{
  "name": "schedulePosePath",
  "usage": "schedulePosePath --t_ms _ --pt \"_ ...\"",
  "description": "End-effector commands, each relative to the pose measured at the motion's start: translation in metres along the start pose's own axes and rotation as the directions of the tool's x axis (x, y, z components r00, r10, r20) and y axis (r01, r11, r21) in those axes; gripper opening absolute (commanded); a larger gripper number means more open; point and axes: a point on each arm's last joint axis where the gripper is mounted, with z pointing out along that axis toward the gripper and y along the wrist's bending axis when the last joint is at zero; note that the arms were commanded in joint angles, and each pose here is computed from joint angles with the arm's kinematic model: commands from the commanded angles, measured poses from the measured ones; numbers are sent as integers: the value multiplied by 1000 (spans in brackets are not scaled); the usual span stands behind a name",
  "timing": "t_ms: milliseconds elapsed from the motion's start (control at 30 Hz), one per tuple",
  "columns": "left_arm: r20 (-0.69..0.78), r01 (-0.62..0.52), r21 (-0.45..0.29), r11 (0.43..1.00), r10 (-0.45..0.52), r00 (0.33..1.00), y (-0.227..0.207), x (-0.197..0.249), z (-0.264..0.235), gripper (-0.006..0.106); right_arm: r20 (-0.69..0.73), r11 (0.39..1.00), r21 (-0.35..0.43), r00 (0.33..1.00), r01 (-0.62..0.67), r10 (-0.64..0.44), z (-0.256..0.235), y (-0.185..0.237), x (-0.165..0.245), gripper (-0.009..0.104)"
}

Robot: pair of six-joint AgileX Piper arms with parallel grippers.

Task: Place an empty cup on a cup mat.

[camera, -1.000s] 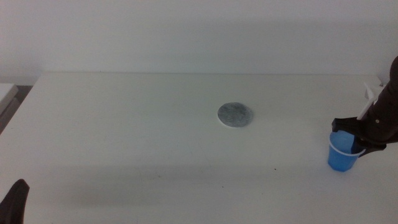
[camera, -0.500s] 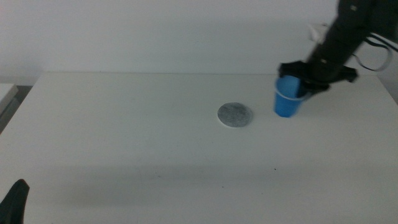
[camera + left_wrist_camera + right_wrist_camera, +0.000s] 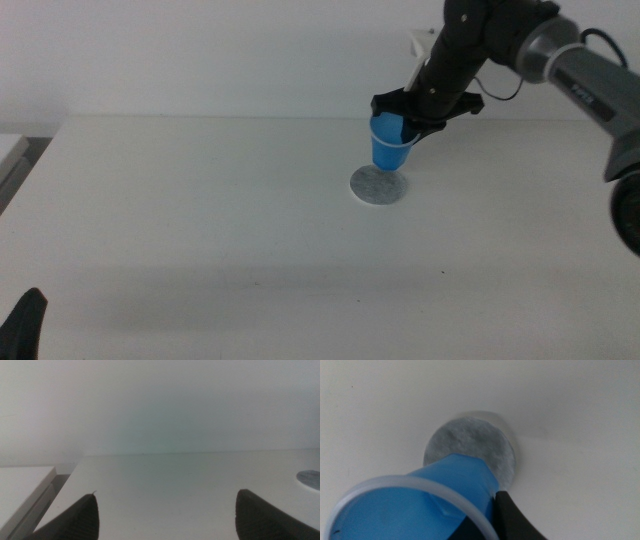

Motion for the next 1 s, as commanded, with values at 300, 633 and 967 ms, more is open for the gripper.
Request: schedulePosePath --t_ms 300,633,967 --pt "16 1 2 1000 -1 1000 0 -1 0 94 -42 1000 10 999 5 -4 34 -1 -1 -2" --pt "16 1 2 1000 -1 1000 0 -1 0 94 -58 1000 -1 998 15 -15 50 -1 1 -2" --pt "16 1 2 1000 -1 1000 0 -1 0 94 -68 1000 -7 997 19 -20 55 -1 2 9"
